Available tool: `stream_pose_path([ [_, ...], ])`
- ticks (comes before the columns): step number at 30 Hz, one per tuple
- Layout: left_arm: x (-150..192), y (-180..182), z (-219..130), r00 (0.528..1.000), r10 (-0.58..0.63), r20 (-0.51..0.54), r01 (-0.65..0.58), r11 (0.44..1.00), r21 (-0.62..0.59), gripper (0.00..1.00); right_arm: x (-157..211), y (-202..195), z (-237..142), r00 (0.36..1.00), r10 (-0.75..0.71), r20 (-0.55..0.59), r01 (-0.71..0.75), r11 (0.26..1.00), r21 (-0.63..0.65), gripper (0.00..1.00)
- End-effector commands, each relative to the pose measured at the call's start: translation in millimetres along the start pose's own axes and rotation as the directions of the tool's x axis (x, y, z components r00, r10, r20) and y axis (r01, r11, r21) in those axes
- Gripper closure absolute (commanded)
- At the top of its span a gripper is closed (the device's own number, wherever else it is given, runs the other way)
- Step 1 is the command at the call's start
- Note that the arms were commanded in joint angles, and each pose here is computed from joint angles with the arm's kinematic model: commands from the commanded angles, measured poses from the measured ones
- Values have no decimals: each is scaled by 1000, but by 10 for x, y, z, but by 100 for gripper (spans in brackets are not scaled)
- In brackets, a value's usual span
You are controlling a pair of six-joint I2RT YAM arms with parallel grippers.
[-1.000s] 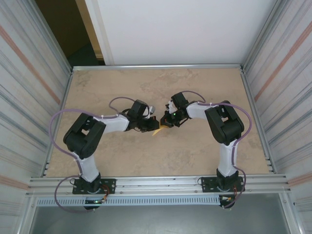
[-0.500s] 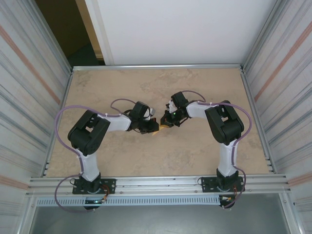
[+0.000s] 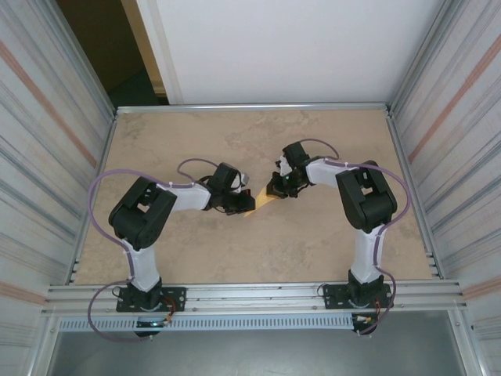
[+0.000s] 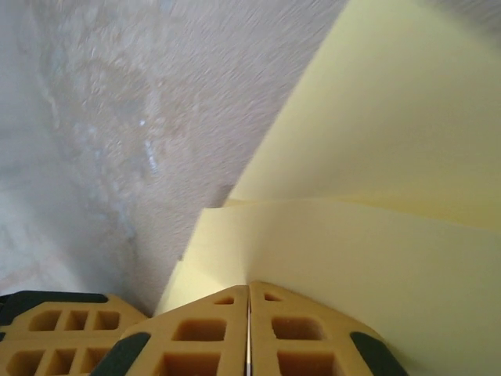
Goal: Fold a paper plane with a square sheet of paper (pick it up from the middle)
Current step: Fold the wing for the fifth time at the center of the table.
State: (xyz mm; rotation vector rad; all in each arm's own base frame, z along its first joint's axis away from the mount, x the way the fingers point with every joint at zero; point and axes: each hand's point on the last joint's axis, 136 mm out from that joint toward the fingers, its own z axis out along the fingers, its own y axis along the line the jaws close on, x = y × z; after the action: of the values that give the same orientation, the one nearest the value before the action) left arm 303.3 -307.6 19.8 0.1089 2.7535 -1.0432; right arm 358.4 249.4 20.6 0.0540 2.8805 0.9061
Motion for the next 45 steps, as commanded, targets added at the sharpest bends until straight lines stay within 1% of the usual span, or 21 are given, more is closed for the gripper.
stream_pose_path([
  [1,256,283,28,994,-74,-85,65,992,-111,100,-202,10,-373,991,-66,114,57,995,86,81],
  [5,253,264,26,994,-72,-87,63,993,-104,100,-266,-71,-564,979,-95,182,63,983,175,68],
  [8,245,241,26,994,-68,-88,59,993,-101,100,-279,-306,-623,973,-44,227,-23,959,284,52],
  [10,245,241,26,994,-67,-88,59,993,-100,100,-260,-375,-606,971,-35,236,-45,945,324,43],
  [13,240,227,25,994,-67,-88,58,994,-95,100,-201,-346,-489,978,-59,198,-17,932,362,36],
  [15,228,208,21,994,-62,-87,54,995,-89,100,-185,-340,-403,983,-62,171,-7,927,376,35],
  [21,212,157,4,995,-55,-85,48,996,-73,100,-192,-460,-270,990,-33,134,-26,909,416,36],
  [24,179,96,-17,996,-46,-79,42,998,-53,100,-158,-529,-216,994,-24,111,-27,900,434,41],
  [27,85,-68,-76,998,-19,-58,19,1000,-5,98,-101,-590,-170,996,-18,87,-23,895,446,49],
  [30,-112,-346,-185,999,41,-6,-40,997,62,95,-47,-654,-124,998,-14,66,-18,890,455,56],
  [33,-300,-548,-258,995,86,44,-90,991,98,91,-1,-696,-72,999,-9,45,-12,888,459,60],
  [36,-411,-593,-209,994,94,62,-100,989,104,90,17,-716,-38,999,-4,36,-13,889,458,63],
  [39,-467,-565,-68,995,88,51,-93,991,97,90,27,-733,-18,999,1,32,-16,888,459,66],
  [45,-504,-612,107,995,95,20,-96,990,107,90,44,-749,-19,1000,6,29,-19,888,459,66],
])
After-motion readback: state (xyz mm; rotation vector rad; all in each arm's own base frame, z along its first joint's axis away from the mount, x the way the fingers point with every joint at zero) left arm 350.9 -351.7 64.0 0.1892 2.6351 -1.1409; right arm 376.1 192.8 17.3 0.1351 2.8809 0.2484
